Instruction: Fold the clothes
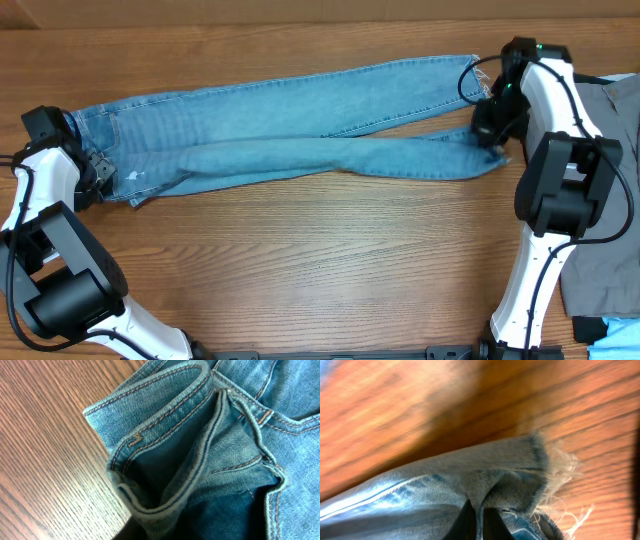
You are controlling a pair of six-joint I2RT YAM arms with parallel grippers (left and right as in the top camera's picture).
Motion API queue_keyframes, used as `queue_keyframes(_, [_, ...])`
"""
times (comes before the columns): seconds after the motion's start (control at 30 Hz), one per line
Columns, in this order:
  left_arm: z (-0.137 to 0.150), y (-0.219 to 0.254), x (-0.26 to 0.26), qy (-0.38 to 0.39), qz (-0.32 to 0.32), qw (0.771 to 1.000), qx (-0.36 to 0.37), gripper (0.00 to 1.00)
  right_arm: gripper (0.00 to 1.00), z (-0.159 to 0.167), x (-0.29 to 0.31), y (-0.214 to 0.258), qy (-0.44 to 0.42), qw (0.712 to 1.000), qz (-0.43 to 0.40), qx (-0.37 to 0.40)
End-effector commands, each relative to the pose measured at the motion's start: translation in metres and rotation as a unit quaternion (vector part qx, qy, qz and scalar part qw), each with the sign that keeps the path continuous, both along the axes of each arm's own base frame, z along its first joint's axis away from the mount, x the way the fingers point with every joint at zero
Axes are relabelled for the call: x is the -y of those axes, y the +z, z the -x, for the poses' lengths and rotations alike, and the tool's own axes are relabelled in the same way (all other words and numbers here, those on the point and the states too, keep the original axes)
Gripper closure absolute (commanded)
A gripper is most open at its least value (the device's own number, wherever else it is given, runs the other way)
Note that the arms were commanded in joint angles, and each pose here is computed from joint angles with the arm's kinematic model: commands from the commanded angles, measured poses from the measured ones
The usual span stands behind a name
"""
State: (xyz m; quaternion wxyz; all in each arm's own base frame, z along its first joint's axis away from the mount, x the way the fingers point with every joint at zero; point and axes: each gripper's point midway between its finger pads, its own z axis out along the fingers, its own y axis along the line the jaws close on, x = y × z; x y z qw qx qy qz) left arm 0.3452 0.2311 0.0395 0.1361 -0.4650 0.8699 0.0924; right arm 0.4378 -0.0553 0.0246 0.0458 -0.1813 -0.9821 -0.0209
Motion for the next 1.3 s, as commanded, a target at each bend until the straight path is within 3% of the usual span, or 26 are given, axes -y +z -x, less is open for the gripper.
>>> queue_keyframes(0.0, [0.001,-0.008,-0.001,-0.007,0.001,1.000,-0.013,0.96,0.96,-0.055,-0.009,0.074,0.000,0.990,-0.011,0.143])
queue_keyframes(0.17, [-0.004,-0.007,-0.003,0.017,-0.001,1.000,0.005,0.96,0.96,-0.143,-0.017,0.115,-0.043,0.942,-0.052,0.328])
queue_keyframes(0.2, [-0.004,-0.007,-0.003,0.025,0.000,1.000,0.008,0.96,0.82,-0.155,-0.017,0.121,-0.040,0.933,-0.050,0.354])
queue_keyframes(0.23, [-0.004,-0.007,-0.003,0.028,0.002,1.000,0.010,0.91,0.48,-0.161,-0.016,0.123,-0.038,0.929,-0.049,0.366])
queue_keyframes(0.27, [-0.006,-0.007,0.000,0.025,0.008,1.000,0.014,0.87,0.39,-0.163,-0.016,0.123,-0.035,0.927,-0.048,0.370])
queue_keyframes(0.37, [-0.008,-0.007,0.000,0.022,0.010,1.000,0.017,0.86,0.17,-0.162,-0.015,0.120,-0.019,0.928,-0.042,0.369])
queue_keyframes(0.6, [-0.005,-0.008,0.002,0.022,0.013,1.000,0.012,0.87,0.00,-0.188,-0.012,0.086,-0.004,0.920,-0.036,0.390])
queue_keyframes(0.8, [-0.005,-0.008,0.002,0.001,0.010,1.000,0.004,0.87,0.00,-0.193,-0.009,-0.007,0.003,0.938,-0.032,0.345])
queue_keyframes(0.93, [-0.005,-0.008,0.002,0.001,0.010,1.000,0.004,0.87,0.00,-0.179,-0.010,-0.040,0.022,0.952,-0.028,0.305])
queue_keyframes(0.97, [-0.005,-0.008,0.002,0.001,0.010,1.000,0.004,0.86,0.07,-0.167,-0.011,-0.047,0.039,0.959,-0.028,0.280])
queue_keyframes(1.0, [-0.005,-0.008,0.002,0.001,0.010,1.000,0.005,0.86,0.23,-0.157,-0.013,-0.051,0.055,0.964,-0.028,0.259])
queue_keyframes(1.03, [-0.005,-0.008,0.002,0.001,0.010,1.000,0.005,0.87,0.48,-0.148,-0.012,-0.055,0.058,0.969,-0.025,0.240])
queue_keyframes(1.07, [-0.006,-0.009,0.003,-0.004,0.015,1.000,0.007,0.95,0.68,-0.132,-0.009,-0.063,0.055,0.977,-0.017,0.204])
queue_keyframes(1.1, [-0.007,-0.012,0.007,-0.025,0.023,0.999,0.002,0.96,0.79,-0.119,-0.009,-0.071,0.060,0.982,-0.012,0.179])
queue_keyframes(1.13, [-0.001,-0.021,0.010,-0.029,0.032,0.999,-0.016,0.96,0.83,-0.099,-0.009,-0.080,0.084,0.987,0.003,0.137])
queue_keyframes(1.2, [0.005,-0.033,0.010,-0.023,0.047,0.998,-0.028,0.96,0.96,-0.088,-0.006,-0.082,0.101,0.988,0.030,0.111])
queue_keyframes(1.27, [0.007,-0.041,0.011,-0.030,0.053,0.997,-0.038,0.96,0.96,-0.073,-0.010,-0.083,0.099,0.992,0.026,0.079])
